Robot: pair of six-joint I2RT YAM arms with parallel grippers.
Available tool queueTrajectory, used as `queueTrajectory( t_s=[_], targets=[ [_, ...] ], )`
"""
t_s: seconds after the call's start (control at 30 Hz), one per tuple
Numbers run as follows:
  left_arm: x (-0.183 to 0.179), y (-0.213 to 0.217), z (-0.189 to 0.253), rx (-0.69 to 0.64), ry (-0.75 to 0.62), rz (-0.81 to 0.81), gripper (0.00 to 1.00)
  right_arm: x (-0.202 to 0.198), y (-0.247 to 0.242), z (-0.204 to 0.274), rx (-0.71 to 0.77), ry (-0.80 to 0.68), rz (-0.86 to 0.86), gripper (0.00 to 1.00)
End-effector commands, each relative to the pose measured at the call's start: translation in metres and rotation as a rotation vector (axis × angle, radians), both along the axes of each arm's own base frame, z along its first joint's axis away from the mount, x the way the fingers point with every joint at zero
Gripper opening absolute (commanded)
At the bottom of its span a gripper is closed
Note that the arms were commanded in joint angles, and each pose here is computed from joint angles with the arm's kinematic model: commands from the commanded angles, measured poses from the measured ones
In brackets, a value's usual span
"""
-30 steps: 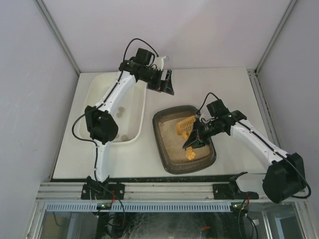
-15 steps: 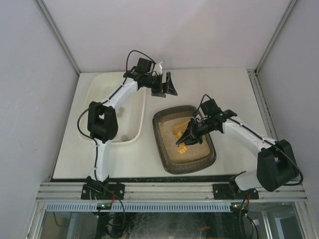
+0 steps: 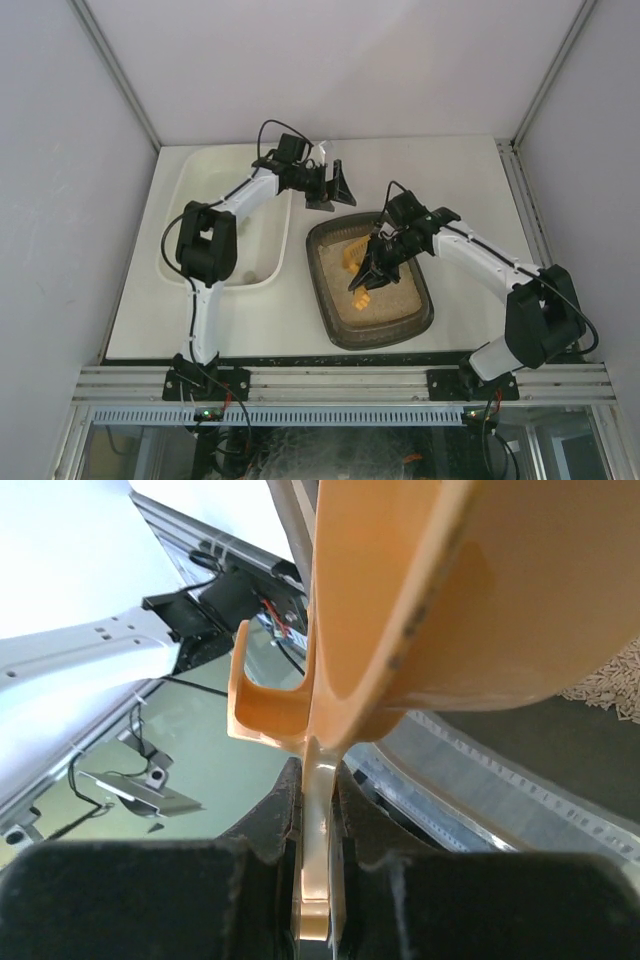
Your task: Clean the litter box
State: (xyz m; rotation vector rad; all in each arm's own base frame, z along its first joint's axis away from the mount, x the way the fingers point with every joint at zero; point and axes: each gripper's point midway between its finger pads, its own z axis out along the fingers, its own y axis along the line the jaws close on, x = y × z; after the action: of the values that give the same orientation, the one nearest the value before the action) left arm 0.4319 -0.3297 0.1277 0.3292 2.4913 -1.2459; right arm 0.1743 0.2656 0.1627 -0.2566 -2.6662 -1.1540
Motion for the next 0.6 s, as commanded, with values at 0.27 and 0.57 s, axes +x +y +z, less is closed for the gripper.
queueTrajectory(
  t_s=[0.27, 0.57],
  targets=[
    [-0.020, 0.003, 0.009, -0.034, -0.014, -0.035, 1.00, -0.023, 0.016, -0.019, 0.108, 0.093, 0.017, 0.00],
    [-0.023, 0.007, 0.003, -0.020, -0.017, -0.043, 1.00, -0.018, 0.041, -0.027, 0.296, 0.142, -0.124, 0.00]
  ],
)
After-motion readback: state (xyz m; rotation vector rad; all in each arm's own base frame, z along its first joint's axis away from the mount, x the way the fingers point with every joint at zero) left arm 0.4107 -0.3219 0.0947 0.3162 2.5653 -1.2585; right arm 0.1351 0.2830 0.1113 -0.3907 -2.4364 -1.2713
